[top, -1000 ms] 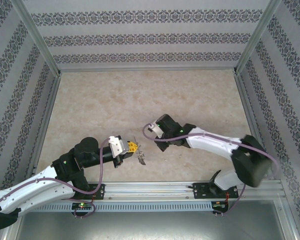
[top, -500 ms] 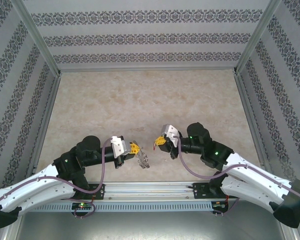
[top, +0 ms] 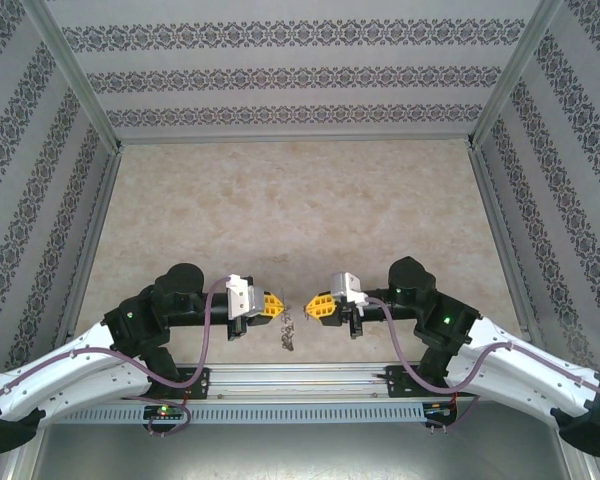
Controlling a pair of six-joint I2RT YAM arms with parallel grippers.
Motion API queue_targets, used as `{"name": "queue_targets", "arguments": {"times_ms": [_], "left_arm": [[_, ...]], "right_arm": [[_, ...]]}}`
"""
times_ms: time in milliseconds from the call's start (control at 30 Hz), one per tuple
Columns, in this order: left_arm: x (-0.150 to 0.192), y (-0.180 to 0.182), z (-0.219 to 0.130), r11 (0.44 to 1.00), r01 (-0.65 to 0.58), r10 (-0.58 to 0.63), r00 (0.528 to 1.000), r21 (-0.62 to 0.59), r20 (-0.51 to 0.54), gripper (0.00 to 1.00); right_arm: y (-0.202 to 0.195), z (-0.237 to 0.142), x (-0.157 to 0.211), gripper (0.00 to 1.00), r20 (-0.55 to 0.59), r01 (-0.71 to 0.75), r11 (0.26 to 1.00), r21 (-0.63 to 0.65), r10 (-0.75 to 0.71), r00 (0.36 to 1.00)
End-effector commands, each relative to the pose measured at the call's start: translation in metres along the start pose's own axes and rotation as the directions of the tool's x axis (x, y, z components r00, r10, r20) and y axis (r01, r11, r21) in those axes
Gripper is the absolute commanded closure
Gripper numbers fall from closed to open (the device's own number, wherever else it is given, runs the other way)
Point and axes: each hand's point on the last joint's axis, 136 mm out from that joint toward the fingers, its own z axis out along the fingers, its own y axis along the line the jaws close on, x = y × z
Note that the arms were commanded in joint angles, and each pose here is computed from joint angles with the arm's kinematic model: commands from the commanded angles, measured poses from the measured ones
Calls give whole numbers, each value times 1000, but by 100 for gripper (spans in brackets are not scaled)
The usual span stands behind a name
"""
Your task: Put the keys on the keyring
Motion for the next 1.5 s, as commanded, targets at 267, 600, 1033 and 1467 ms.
{"name": "queue_targets", "arguments": {"times_ms": [267, 600, 1033, 1467], "left_arm": [[-16, -9, -5, 998, -38, 36, 998, 43, 57, 100], [-15, -9, -5, 998, -39, 37, 998, 43, 53, 100], [-15, -5, -6, 999, -40, 38, 998, 21, 50, 100], [-16, -6, -7, 999, -42, 41, 998, 20, 53, 100]], "right_arm": [[2, 15, -25, 100, 56, 117, 993, 20, -118, 991], [-6, 20, -27, 100, 42, 133, 989, 70, -136, 990], [1, 19, -30, 100, 58, 145, 988, 59, -149, 987], [2, 19, -30, 100, 61, 147, 988, 58, -150, 987]]}}
